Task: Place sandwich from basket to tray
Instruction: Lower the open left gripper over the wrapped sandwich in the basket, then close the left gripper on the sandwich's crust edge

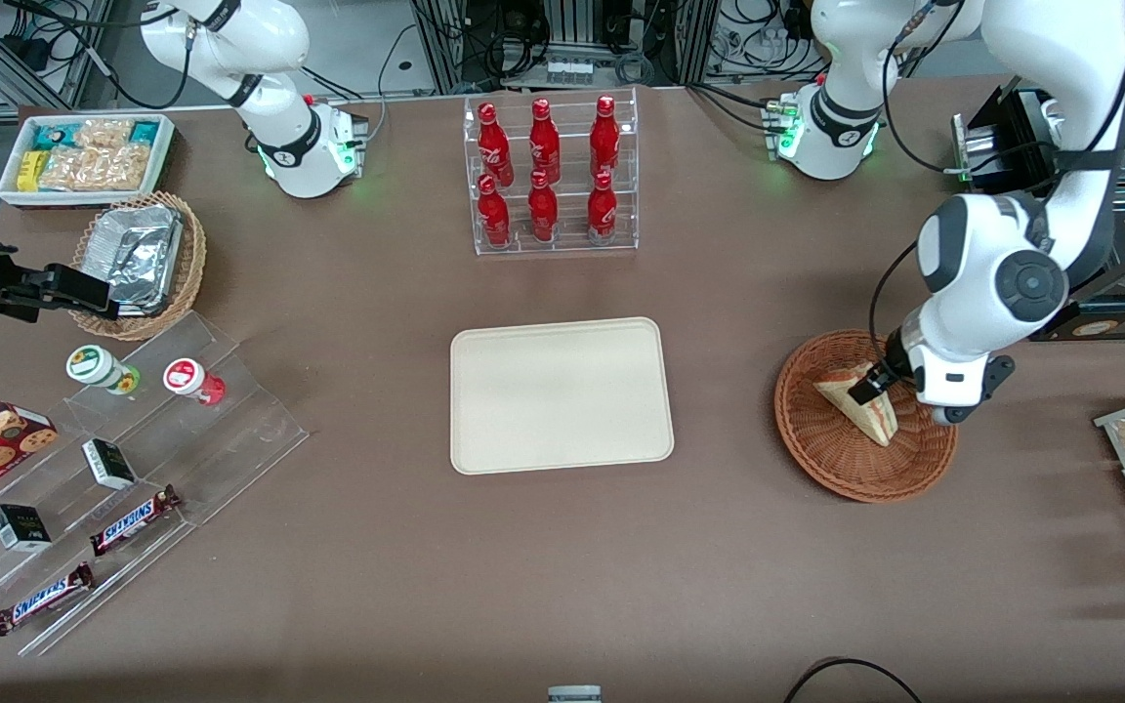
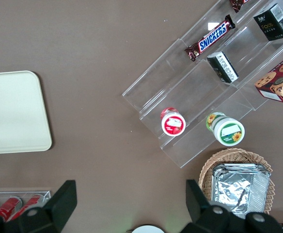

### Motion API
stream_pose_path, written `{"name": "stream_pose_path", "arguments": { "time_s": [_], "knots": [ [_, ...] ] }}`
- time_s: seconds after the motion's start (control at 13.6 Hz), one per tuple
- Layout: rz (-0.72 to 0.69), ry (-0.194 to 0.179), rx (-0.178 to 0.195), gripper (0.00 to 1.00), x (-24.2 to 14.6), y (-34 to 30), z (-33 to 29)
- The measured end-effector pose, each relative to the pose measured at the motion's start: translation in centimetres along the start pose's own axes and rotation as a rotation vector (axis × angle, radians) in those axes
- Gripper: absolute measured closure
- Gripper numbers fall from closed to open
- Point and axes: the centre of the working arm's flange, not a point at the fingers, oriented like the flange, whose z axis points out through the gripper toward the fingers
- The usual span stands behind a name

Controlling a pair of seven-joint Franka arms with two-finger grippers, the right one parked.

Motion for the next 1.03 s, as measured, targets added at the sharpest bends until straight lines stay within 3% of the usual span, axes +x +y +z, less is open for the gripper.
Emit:
{"name": "stream_pose_path", "arguments": {
  "time_s": [0.66, 1.03],
  "knots": [
    [-0.021, -0.006, 0.001, 0.00, 0.3, 0.1, 1.8],
    [-0.025, -0.027, 0.019, 0.00, 0.3, 0.1, 4.1]
  ]
}}
